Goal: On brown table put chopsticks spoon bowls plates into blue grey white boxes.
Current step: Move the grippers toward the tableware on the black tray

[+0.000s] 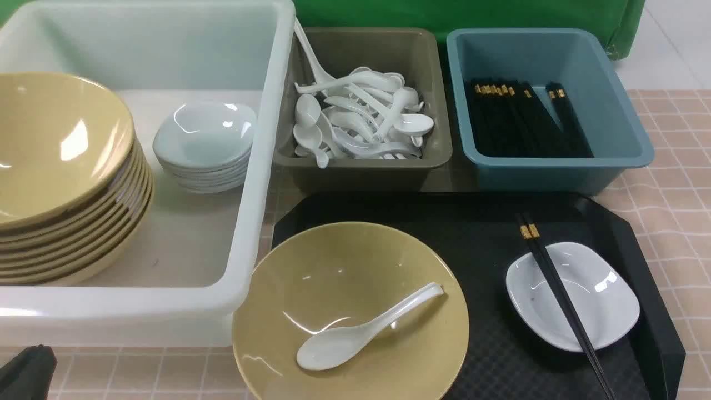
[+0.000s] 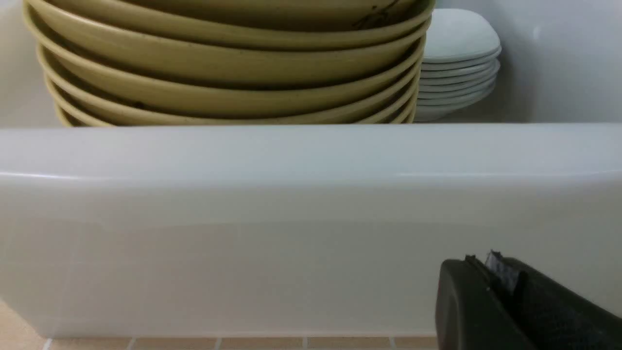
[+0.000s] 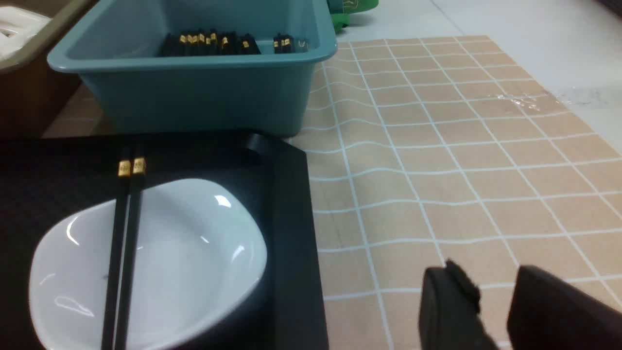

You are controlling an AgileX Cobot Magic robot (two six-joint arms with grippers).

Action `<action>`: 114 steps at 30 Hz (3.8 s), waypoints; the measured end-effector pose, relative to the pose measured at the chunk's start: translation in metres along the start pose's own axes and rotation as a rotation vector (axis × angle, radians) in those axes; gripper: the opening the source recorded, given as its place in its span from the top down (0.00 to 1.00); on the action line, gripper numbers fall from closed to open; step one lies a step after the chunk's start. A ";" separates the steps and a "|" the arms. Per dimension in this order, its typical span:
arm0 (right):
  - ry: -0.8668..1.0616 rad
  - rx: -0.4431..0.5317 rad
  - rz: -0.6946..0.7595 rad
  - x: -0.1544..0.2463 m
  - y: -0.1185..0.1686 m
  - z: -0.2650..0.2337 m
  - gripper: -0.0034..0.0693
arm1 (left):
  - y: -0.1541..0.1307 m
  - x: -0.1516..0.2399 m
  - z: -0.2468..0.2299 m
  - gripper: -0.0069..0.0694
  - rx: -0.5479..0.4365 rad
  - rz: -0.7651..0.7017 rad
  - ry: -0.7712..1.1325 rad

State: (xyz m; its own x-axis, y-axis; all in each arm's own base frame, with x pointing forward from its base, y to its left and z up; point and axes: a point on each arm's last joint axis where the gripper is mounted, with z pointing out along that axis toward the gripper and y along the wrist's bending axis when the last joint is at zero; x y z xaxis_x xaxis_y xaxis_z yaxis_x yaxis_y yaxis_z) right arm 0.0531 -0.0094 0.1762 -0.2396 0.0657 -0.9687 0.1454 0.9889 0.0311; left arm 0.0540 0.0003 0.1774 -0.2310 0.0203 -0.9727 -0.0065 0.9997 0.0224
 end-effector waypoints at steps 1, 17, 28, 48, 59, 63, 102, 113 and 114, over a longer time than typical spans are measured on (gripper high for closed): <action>0.000 0.000 0.000 0.000 0.000 0.000 0.63 | 0.000 0.000 0.000 0.91 0.000 0.000 0.000; 0.000 0.000 0.000 0.000 0.000 0.000 0.63 | 0.000 0.000 0.000 0.91 0.000 0.000 0.000; 0.000 0.000 0.000 0.000 0.000 0.000 0.63 | 0.000 0.000 0.000 0.91 0.000 0.000 0.000; -0.005 -0.001 0.000 0.000 0.000 0.000 0.63 | 0.000 0.000 0.000 0.91 0.000 0.000 0.000; -0.004 -0.014 0.129 0.000 0.001 0.000 0.63 | -0.002 -0.002 0.000 0.91 0.021 -0.101 -0.019; 0.009 -0.060 0.504 -0.001 0.005 0.000 0.63 | -0.005 -0.010 -0.001 0.91 0.079 -0.444 -0.098; 0.779 -0.487 -0.437 -0.166 0.085 0.079 0.90 | -0.035 -0.202 0.058 0.91 0.361 0.137 0.634; 0.991 -0.385 -0.464 -0.110 0.124 0.158 0.48 | -0.141 -0.189 0.099 0.91 0.734 0.476 0.783; 0.998 -0.373 -0.446 -0.105 0.126 0.165 0.40 | -0.146 -0.186 0.100 0.91 0.743 0.492 0.794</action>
State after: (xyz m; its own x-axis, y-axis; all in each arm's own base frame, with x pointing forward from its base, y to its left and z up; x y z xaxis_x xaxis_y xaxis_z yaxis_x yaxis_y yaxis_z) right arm 0.2545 0.0866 0.2409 -0.8745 -0.3878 -0.2913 -0.3958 0.9177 -0.0335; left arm 0.1957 -0.1485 0.3321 -0.5897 0.6520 -0.4765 0.7556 0.6538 -0.0405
